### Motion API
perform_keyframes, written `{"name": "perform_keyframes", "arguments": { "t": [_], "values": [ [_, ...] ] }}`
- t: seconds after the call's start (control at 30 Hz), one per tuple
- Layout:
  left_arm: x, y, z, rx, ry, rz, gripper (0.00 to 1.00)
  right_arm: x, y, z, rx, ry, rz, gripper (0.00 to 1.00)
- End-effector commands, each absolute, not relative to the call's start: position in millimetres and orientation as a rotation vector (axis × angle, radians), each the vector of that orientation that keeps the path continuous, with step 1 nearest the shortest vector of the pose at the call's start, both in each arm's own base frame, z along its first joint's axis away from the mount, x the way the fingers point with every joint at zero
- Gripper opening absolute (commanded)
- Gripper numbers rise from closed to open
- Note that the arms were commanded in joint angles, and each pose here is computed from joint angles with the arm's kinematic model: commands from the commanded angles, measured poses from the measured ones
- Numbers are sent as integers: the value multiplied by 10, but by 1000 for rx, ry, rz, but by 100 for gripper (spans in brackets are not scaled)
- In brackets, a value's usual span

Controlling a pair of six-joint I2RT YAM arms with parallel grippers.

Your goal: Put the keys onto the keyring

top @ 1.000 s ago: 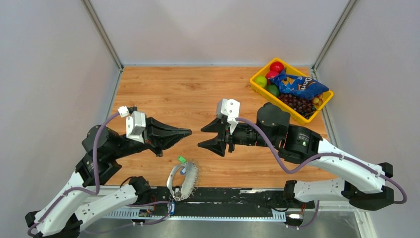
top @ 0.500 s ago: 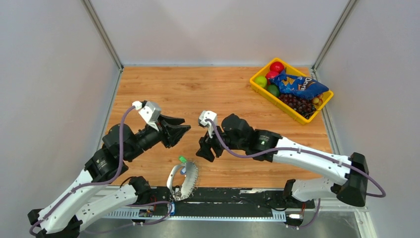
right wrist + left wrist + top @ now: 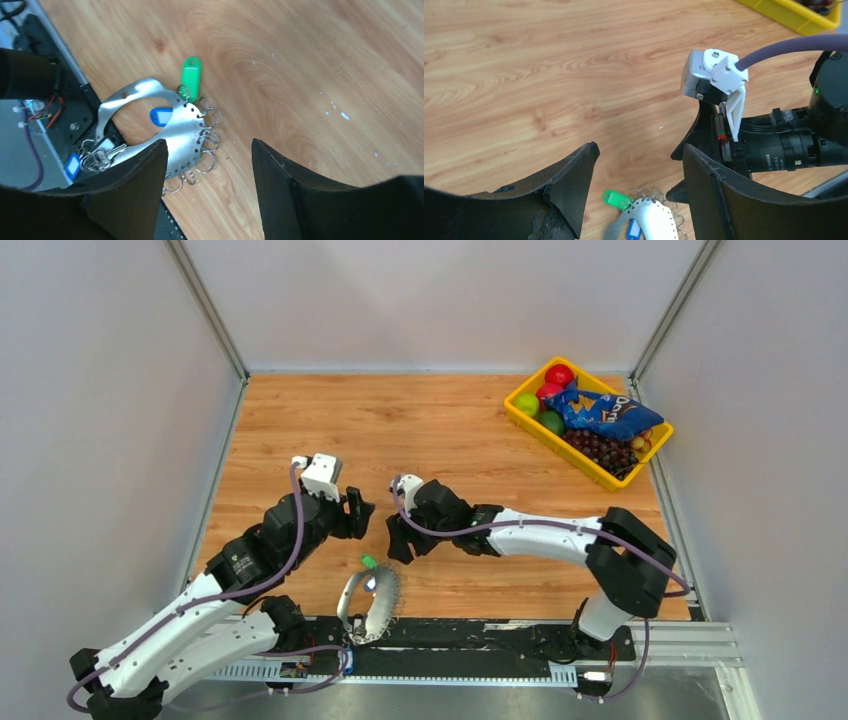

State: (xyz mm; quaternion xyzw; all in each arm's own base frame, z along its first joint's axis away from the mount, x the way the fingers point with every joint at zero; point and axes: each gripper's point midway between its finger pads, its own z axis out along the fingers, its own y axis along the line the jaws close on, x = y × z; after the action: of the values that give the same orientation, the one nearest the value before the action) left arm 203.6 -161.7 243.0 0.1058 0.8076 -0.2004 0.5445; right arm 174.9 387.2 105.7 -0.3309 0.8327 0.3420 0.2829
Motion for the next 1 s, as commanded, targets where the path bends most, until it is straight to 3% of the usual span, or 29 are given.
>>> {"name": "perform_keyframes", "arguments": {
  "t": [0.0,0.5,0.97],
  "values": [
    [2140,-1411,2315,120,1929,-395,74,1877,4155,968,-763,2237,1004,63],
    [2226,-1223,1971,33,1985,-407,74,1794,4420,449,-773,2343,1115,55],
    [2241,-1212,1975,22,1980,-418,75,1696,4374,403,-781,2370,1145,29]
  ]
}}
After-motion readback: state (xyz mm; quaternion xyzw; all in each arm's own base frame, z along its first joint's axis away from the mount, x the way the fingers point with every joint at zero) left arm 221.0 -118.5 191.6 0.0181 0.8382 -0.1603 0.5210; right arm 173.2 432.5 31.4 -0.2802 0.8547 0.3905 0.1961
